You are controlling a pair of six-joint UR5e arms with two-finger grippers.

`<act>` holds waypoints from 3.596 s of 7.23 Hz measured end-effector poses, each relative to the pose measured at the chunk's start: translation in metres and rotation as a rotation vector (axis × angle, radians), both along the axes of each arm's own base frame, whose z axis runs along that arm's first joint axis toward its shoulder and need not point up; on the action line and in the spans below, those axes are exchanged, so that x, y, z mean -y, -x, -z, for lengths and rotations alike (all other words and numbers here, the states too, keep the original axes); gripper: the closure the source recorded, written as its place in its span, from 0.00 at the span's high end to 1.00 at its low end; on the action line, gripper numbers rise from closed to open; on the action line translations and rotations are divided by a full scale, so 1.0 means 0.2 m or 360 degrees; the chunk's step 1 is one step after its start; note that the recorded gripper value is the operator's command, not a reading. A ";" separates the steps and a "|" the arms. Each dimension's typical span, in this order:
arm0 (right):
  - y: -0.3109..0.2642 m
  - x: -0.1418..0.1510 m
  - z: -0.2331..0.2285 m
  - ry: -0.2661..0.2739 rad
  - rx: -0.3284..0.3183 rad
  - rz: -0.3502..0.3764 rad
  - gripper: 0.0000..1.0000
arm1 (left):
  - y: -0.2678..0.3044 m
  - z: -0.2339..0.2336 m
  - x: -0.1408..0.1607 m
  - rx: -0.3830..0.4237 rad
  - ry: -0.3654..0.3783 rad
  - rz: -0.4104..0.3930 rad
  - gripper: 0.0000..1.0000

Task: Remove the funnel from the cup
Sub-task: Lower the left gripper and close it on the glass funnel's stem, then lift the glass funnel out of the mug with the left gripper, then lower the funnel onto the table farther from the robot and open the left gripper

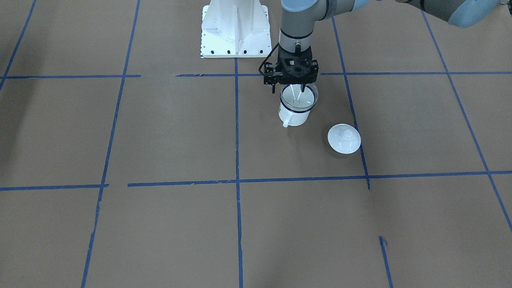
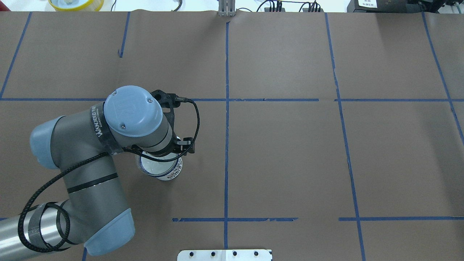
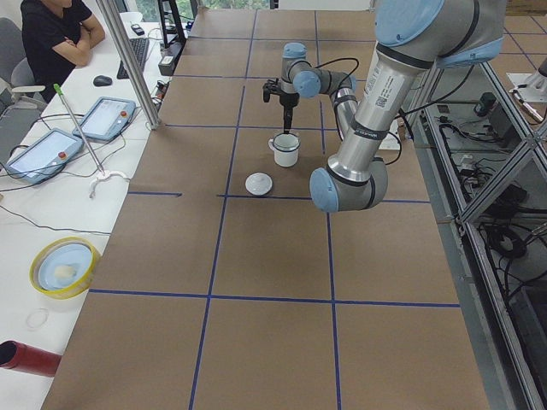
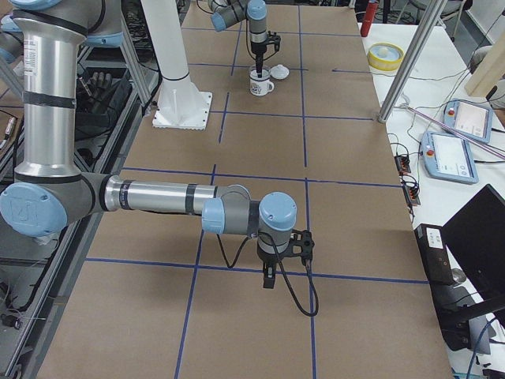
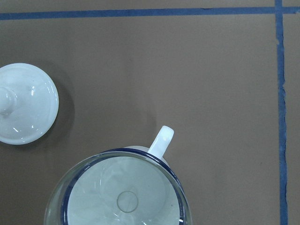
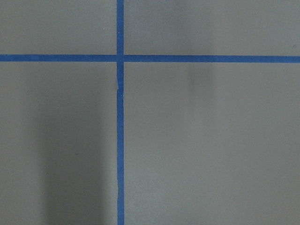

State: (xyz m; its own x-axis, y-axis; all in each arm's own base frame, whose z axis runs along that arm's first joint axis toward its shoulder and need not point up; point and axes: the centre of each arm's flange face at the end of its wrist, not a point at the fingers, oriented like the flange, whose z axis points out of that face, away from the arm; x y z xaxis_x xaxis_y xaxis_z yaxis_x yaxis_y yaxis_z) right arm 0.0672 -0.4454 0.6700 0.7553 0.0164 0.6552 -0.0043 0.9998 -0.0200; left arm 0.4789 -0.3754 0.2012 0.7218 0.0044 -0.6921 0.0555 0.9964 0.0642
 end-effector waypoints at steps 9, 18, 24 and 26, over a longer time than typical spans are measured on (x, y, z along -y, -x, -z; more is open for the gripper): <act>0.00 0.00 0.00 0.0000 0.0000 0.0000 1.00 | -0.04 -0.01 0.02 -0.0051 -0.0031 -0.0017 0.00; 0.00 0.00 0.00 0.0000 0.0000 0.0000 1.00 | 0.80 0.33 0.42 -0.0299 -0.0149 0.0312 0.00; 0.00 0.00 0.00 0.0000 0.0000 0.0000 1.00 | 0.61 0.10 0.92 -0.0832 0.0021 0.1298 0.00; 0.00 0.00 0.00 0.0000 0.0000 0.0000 1.00 | 0.51 -0.09 0.98 -0.0998 0.0075 0.1612 0.00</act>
State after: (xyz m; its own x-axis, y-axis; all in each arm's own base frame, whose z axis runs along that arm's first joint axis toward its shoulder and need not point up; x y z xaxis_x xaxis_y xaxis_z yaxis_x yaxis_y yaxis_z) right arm 0.0672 -0.4454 0.6700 0.7553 0.0164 0.6552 -0.0043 0.9998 -0.0201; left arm 0.3766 -0.5710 0.2185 -0.0818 -0.4073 -0.9096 0.8268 0.4819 -0.2901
